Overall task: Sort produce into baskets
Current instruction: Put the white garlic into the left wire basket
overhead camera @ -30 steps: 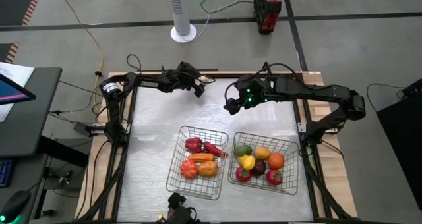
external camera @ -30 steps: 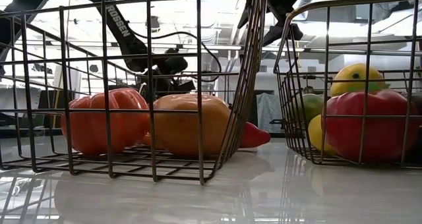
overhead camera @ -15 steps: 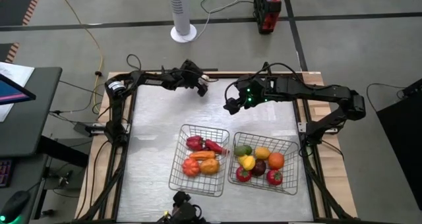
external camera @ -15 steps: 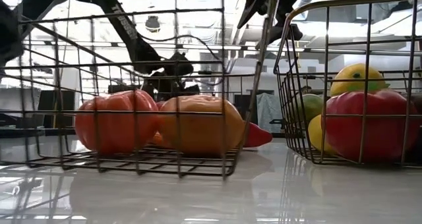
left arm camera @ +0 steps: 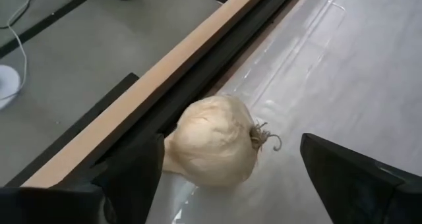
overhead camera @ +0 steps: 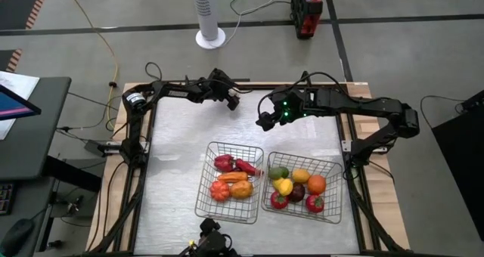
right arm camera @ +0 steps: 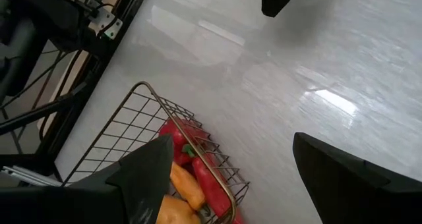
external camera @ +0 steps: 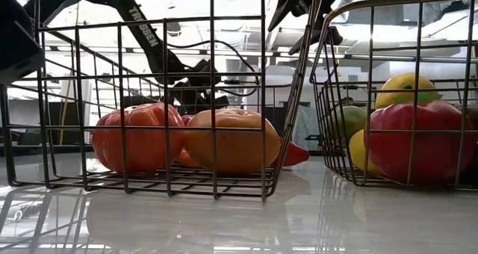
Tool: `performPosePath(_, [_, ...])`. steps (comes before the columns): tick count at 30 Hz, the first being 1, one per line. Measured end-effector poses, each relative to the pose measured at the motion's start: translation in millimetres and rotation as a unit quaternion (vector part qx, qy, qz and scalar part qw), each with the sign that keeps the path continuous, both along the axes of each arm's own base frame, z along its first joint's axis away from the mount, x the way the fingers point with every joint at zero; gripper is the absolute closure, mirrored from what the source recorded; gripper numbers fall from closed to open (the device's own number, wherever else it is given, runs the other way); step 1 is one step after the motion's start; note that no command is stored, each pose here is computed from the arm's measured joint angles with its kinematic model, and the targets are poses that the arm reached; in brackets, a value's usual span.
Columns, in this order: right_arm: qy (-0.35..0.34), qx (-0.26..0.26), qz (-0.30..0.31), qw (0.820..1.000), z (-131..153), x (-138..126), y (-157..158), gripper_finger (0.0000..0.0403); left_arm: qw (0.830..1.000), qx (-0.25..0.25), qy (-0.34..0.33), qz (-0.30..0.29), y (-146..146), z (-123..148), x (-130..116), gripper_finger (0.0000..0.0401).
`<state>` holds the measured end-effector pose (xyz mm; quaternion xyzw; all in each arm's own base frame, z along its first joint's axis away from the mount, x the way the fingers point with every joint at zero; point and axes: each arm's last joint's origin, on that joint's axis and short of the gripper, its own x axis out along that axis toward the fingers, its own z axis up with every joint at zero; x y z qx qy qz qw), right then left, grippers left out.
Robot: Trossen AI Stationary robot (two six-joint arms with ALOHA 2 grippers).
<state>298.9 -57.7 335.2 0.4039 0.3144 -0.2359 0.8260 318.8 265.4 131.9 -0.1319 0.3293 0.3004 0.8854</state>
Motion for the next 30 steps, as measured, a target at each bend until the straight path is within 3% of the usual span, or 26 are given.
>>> performPosePath(17, [0.000, 0.000, -0.001, 1.000, 0, 0, 0, 0.0065, 1.000, -0.012, 0.012, 0.003, -1, 0, -3, 0.0232])
performPosePath(26, [0.004, -0.009, 0.018, 1.000, 0, 0, 0, 0.0065, 1.000, -0.016, 0.024, -0.005, -9, 27, -12, 0.0245])
performPosePath(30, [0.008, -0.004, 0.036, 0.999, 0, -2, -1, 0.0065, 0.999, -0.026, -0.004, -0.018, -14, 48, -16, 0.0246])
